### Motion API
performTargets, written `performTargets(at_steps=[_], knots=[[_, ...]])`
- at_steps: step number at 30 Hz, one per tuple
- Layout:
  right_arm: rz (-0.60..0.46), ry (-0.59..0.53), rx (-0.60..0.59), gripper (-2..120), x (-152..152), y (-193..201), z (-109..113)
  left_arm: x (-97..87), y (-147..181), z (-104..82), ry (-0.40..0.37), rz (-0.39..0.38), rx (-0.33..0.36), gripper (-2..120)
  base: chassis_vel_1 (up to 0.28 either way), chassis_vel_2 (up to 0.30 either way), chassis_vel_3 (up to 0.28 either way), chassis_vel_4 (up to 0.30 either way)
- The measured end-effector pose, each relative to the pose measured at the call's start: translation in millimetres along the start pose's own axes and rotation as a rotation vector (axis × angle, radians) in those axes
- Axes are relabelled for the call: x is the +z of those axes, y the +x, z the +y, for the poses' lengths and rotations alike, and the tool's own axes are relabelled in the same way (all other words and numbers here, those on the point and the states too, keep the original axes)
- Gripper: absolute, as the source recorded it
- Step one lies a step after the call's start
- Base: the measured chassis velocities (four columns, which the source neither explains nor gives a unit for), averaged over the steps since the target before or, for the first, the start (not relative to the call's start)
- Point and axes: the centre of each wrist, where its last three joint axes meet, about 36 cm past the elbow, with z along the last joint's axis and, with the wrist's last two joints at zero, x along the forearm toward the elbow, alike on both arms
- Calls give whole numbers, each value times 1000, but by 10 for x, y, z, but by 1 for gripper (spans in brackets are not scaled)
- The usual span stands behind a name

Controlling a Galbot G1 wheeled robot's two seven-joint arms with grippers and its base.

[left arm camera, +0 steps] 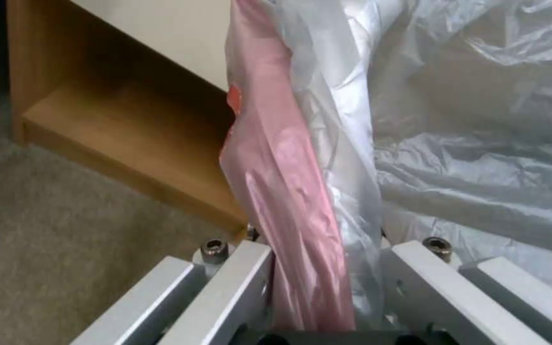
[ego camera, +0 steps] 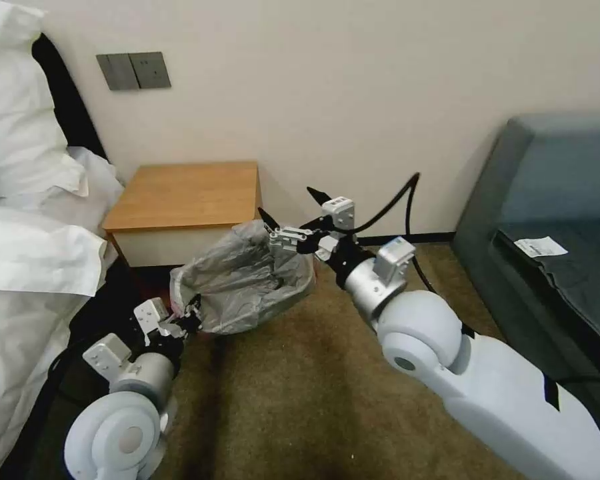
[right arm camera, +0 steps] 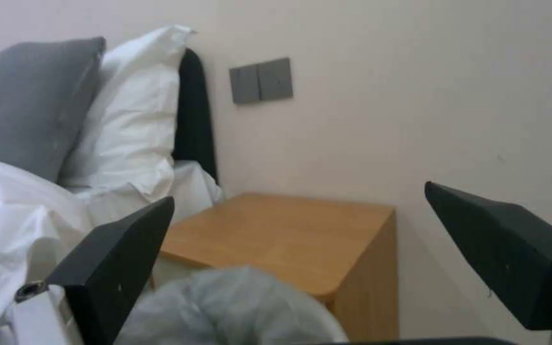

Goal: Pick up the garbage bag from the table and place it over the trash can.

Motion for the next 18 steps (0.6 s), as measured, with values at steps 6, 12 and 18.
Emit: performTargets(at_steps=[6, 12, 18], knots=[[28, -7, 66, 100, 148, 31, -90, 5, 12, 6, 13, -2, 7, 3, 0, 0, 0, 0], [17, -47, 118, 100, 174, 84, -196, 27, 31, 36, 39, 8, 16, 3, 0, 0, 0, 0], [7, -86, 135, 100, 185, 121, -200, 12, 37, 46, 107, 33, 54, 3, 0, 0, 0, 0]])
